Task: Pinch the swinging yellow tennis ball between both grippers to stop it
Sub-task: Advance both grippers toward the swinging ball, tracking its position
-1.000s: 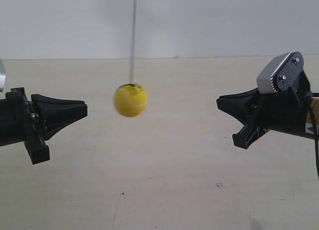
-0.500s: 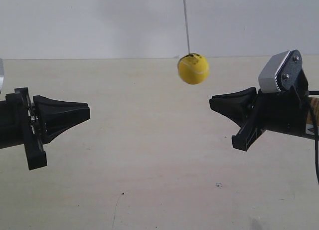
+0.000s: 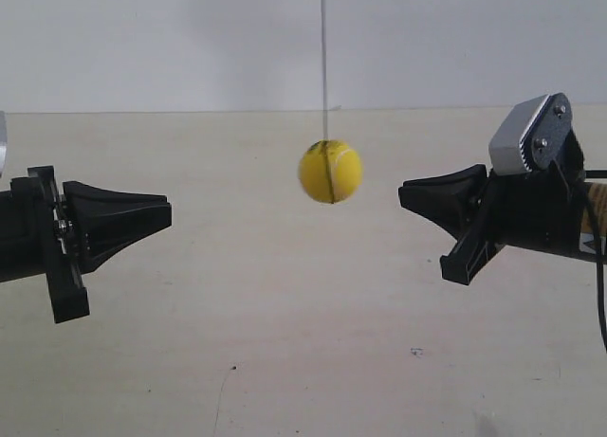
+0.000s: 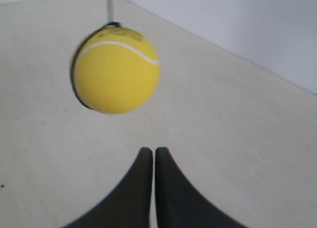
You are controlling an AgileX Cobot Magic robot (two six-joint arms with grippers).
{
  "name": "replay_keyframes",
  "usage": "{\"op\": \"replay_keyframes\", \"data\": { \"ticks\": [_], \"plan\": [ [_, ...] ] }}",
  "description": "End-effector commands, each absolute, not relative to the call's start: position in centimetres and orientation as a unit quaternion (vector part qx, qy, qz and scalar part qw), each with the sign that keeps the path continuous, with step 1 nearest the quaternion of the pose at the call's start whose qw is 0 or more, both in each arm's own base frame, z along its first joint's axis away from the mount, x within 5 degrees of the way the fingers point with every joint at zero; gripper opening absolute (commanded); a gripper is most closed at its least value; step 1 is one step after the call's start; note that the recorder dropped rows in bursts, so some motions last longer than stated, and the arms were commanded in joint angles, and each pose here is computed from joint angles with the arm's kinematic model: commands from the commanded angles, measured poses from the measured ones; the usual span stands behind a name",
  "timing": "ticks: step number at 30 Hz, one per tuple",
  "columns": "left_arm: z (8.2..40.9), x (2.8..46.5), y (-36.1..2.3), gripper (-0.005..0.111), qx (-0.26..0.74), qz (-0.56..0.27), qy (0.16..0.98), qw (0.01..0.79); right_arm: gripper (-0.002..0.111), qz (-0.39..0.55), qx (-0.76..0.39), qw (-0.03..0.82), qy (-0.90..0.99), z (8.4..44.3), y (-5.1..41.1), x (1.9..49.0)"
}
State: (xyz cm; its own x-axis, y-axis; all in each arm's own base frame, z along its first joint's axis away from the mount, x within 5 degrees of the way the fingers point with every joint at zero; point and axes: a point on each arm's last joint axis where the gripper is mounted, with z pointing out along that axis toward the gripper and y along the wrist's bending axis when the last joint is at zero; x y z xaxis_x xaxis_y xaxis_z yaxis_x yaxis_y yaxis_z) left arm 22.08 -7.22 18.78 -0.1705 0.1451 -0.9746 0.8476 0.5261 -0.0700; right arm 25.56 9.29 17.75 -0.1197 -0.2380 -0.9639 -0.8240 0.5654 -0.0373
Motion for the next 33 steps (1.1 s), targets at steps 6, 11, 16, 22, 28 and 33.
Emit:
{"op": "replay_keyframes", "data": {
  "ticks": [6,11,16,22,28,33],
  "plan": [
    [19.0,22.2,-7.2,0.005,0.374,-0.322,0.677,0.547,0.0,0.279,-0.382,0.549,0.689,18.0,9.4,25.5],
    [18.2,22.5,-7.3,0.005,0.367,-0.33,0.679,0.544,0.0,0.279,-0.384,0.553,0.684,18.2,9.4,25.6],
    [17.5,22.7,-7.4,0.005,0.373,-0.343,0.665,0.549,0.0,0.273,-0.388,0.558,0.68,18.5,9.5,26.0],
    [17.3,23.0,-7.3,0.005,0.367,-0.338,0.665,0.556,0.0,0.264,-0.393,0.562,0.678,18.6,9.4,26.2],
    [17.4,23.1,-7.3,0.005,0.37,-0.337,0.663,0.557,0.0,0.233,-0.388,0.583,0.675,18.9,9.2,26.8],
    [17.4,23.1,-7.3,0.005,0.37,-0.336,0.664,0.557,0.0,0.223,-0.395,0.583,0.675,19.7,9.2,27.9]
  ]
}}
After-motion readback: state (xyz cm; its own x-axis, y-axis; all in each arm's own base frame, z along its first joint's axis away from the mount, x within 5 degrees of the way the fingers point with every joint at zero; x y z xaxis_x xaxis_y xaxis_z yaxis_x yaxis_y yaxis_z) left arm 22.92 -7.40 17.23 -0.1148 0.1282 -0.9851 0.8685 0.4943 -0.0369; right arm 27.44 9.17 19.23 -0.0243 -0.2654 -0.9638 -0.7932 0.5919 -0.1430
